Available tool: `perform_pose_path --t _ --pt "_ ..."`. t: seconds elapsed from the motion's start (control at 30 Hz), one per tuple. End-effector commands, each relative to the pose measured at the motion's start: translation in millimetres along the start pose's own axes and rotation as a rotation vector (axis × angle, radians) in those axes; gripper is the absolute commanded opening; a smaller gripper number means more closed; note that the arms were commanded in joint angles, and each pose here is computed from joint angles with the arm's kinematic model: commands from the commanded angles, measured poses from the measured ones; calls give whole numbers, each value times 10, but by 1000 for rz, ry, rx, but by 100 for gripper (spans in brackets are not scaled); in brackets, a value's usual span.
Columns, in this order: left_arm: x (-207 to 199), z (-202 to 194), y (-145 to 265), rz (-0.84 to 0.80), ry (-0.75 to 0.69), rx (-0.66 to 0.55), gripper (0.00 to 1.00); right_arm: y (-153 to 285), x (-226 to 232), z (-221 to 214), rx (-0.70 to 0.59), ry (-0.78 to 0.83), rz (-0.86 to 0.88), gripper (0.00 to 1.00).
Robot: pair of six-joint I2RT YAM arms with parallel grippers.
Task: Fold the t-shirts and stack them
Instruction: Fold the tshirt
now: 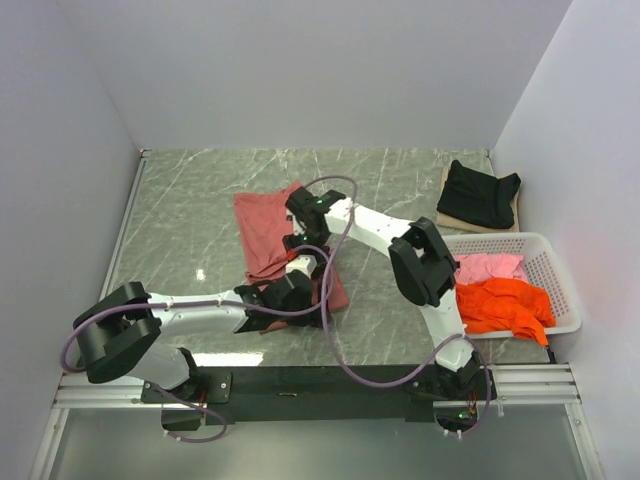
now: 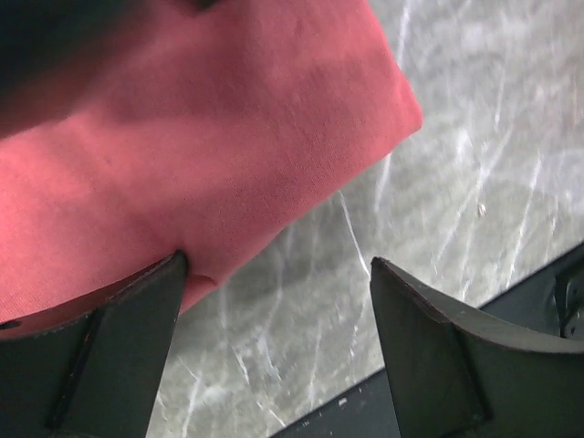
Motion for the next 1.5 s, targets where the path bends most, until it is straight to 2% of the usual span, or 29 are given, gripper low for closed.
perform_pose_path --t 0.0,0.17,0.33,0.7,0.87,0.97,1.2,1.23,1.27,1.33,1.37,1.47 --pt "-52 -206 64 -31 4 49 87 -36 276 66 -6 41 63 59" --pt "-121 -314 125 -45 -8 58 87 -219 227 118 4 25 17 59" --pt "-157 -499 163 -49 -16 95 87 -233 149 311 -75 5 -56 59" --pt "-159 -695 253 -33 -57 140 87 115 190 1100 -350 -94 -5 59" --pt "-125 -683 292 -10 -55 133 88 354 246 1272 -424 -125 70 59" --pt "-188 -531 350 9 -52 89 89 558 232 1284 -464 -128 76 60" --pt "-533 255 716 49 -47 -103 96 772 -22 905 -444 -124 20 60" --pt "-503 310 767 68 -44 -109 97 888 -12 826 -462 -119 32 60" --pt "-467 397 798 88 -28 -127 98 761 -95 660 -413 -126 17 60" --pt "-391 484 881 101 18 -135 99 854 -109 500 -424 -124 35 60" --pt "-291 553 885 118 58 -143 99 734 -194 335 -381 -134 16 60" --pt "-29 511 909 132 145 -119 99 683 -301 7 -345 -144 -8 60"
Point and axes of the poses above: each gripper's point midway between its finger pads, its own y axis back along the fingers, its own x axis along the line the jaws close on, z = x × y, the point moved 4 cm from there along y, back along the fingers, and after that the axes turned 5 degrees about -y, right-handed, at the moved point
